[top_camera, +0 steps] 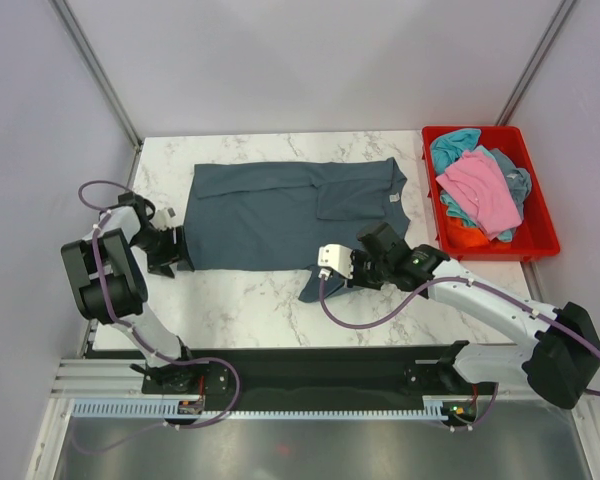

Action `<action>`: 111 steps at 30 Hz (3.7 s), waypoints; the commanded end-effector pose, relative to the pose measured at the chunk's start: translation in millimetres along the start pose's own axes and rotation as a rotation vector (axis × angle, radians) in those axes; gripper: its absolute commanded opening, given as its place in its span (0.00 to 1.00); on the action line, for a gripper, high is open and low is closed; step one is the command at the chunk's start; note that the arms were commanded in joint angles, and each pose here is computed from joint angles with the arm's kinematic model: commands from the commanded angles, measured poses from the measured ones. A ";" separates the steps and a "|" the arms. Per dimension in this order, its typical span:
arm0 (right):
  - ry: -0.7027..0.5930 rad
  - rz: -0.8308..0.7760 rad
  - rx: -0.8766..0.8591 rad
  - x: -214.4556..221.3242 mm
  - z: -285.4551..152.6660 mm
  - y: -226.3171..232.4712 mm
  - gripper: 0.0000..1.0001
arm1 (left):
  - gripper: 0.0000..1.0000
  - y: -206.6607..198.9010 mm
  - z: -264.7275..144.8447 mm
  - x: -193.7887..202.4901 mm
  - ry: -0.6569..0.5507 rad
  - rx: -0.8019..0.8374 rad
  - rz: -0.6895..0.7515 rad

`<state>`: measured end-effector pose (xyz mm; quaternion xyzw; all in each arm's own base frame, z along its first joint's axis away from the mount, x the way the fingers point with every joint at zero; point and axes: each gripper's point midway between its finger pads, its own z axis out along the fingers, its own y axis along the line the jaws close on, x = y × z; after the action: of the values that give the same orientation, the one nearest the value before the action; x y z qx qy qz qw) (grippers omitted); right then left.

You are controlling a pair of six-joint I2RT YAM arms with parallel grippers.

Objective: Fold and stack the t-shirts
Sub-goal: Fold the tshirt

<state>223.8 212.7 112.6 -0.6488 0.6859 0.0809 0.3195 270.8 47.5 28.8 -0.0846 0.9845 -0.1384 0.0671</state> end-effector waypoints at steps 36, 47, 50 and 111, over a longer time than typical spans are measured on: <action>-0.037 0.047 0.061 -5.8 -2.3 -21.2 0.00 | 0.68 7.2 4.3 -20.7 -0.006 -0.013 -0.029; -0.036 0.061 0.068 -3.5 -3.5 -23.3 0.00 | 0.68 3.3 -12.4 -29.0 -0.069 -0.022 -0.009; -0.035 0.061 0.067 -3.1 -3.6 -23.3 0.00 | 0.68 0.1 -23.9 -37.3 -0.113 -0.028 0.008; -0.062 0.069 0.123 -2.5 -20.3 -33.4 0.00 | 0.02 -82.7 -90.8 -79.0 -0.292 0.275 0.128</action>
<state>243.0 195.7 129.5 -0.6070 0.7071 0.0694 0.3559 340.7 12.3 127.0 -0.0322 0.9476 -0.2420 0.2063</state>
